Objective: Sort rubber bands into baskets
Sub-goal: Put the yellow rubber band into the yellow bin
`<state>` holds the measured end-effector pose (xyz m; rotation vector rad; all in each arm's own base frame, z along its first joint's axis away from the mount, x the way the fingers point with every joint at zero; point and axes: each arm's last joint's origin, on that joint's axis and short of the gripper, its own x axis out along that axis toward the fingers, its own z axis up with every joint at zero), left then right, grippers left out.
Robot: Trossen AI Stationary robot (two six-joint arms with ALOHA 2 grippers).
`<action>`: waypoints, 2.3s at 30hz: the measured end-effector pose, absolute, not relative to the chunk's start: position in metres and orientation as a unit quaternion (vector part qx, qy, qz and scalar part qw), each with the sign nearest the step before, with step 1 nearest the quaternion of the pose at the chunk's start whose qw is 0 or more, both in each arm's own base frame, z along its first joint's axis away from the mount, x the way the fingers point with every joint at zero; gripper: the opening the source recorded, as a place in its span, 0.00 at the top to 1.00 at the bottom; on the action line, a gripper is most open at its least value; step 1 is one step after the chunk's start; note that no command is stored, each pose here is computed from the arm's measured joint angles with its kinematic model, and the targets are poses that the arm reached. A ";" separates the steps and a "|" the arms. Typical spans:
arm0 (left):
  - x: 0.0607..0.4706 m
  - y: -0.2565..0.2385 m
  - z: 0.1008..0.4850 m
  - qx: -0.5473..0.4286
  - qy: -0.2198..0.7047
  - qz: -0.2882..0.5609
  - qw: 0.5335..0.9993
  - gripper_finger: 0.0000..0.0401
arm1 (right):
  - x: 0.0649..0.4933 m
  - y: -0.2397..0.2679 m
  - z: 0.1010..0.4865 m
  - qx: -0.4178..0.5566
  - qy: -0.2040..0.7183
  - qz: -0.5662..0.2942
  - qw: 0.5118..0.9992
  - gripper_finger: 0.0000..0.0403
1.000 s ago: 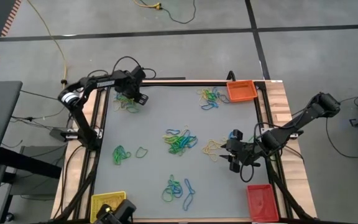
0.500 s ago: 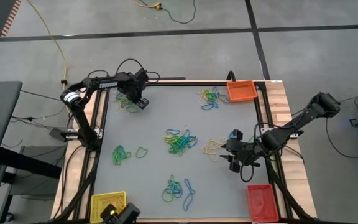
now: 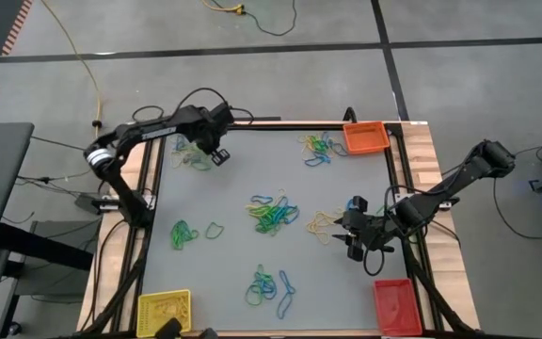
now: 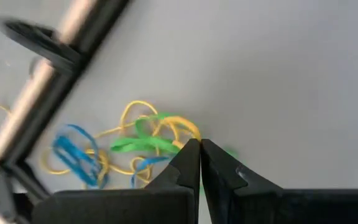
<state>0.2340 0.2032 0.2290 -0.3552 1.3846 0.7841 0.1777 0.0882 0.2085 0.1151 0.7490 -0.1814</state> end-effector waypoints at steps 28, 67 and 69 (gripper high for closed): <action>0.159 0.068 0.365 -0.124 0.517 0.408 0.742 1.00 | 0.178 0.088 0.208 0.056 0.365 -0.088 0.925 0.44; 0.127 -0.182 0.336 -0.190 0.655 0.014 0.731 1.00 | 0.178 0.088 0.208 0.056 0.365 -0.088 0.925 0.44; 0.126 -0.194 0.331 -0.188 0.656 0.006 0.731 1.00 | 0.178 0.088 0.208 0.056 0.365 -0.088 0.925 0.44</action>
